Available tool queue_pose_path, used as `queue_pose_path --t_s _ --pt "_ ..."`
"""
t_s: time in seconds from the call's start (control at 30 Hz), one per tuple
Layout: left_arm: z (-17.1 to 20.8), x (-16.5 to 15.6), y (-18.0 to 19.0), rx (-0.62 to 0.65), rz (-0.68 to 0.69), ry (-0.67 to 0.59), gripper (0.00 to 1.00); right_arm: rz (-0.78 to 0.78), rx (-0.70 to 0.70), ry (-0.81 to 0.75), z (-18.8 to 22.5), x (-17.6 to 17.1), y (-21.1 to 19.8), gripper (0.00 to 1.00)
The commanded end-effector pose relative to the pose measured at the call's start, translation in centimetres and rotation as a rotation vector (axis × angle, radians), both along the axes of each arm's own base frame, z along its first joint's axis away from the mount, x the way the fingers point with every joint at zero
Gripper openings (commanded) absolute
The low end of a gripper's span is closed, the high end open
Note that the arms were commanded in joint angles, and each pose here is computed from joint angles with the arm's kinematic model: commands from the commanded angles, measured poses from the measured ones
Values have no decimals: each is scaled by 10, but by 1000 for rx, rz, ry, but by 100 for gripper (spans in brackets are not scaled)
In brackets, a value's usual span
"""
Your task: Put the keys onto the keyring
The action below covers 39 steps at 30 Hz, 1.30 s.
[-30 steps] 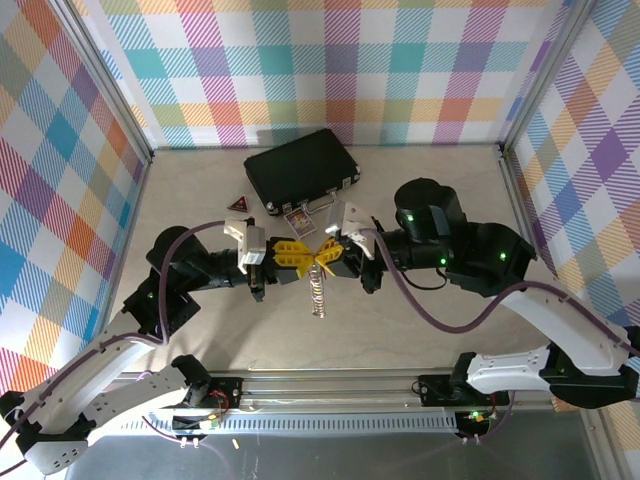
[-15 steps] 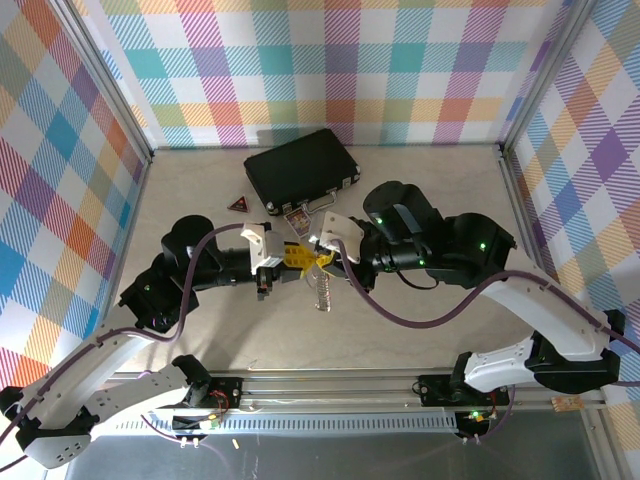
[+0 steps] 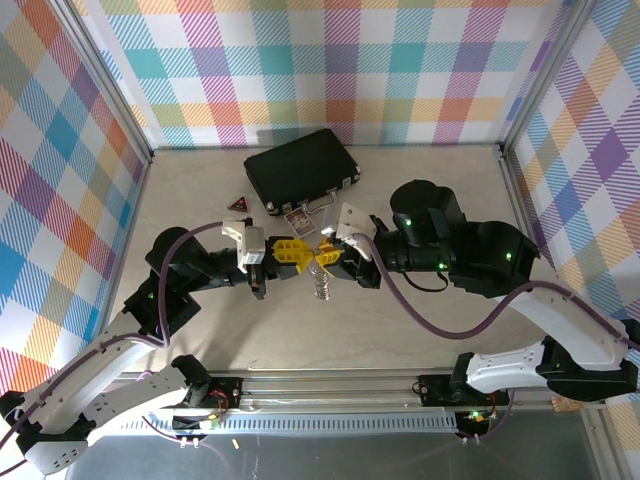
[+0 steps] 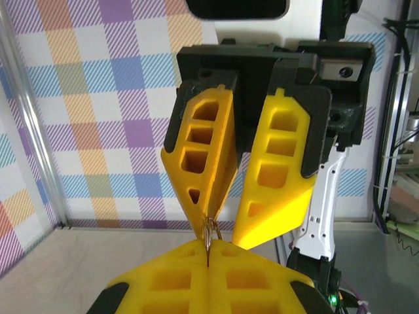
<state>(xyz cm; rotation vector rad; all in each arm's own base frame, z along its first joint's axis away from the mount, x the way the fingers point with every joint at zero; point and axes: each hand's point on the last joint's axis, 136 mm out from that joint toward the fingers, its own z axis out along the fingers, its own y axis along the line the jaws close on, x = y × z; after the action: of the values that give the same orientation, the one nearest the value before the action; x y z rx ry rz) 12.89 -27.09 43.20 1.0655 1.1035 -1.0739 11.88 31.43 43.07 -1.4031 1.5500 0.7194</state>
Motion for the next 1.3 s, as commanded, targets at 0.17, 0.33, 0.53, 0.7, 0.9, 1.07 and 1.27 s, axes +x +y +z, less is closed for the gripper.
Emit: queue_pose_path --t_s 0.17,0.33,0.53,0.7,0.9,1.07,1.27 --pt "23 -16 4 -99 -67 -27 0 18 42 16 3 -7 1 21" --pt "23 -18 4 -102 -83 -21 0 17 53 9 5 -7 1 20" --pt "21 -20 3 -97 -96 -15 0 26 79 8 9 -9 1 20" --pt "19 -21 2 -92 -106 -12 0 46 88 13 10 -12 2 19" --pt "19 -23 2 -86 -120 -10 0 57 100 9 12 -14 3 20" --pt "19 -25 1 -77 -130 -10 0 62 94 7 10 -14 5 10" --pt "17 -26 0 -60 -143 -6 0 65 84 3 8 -13 6 1"
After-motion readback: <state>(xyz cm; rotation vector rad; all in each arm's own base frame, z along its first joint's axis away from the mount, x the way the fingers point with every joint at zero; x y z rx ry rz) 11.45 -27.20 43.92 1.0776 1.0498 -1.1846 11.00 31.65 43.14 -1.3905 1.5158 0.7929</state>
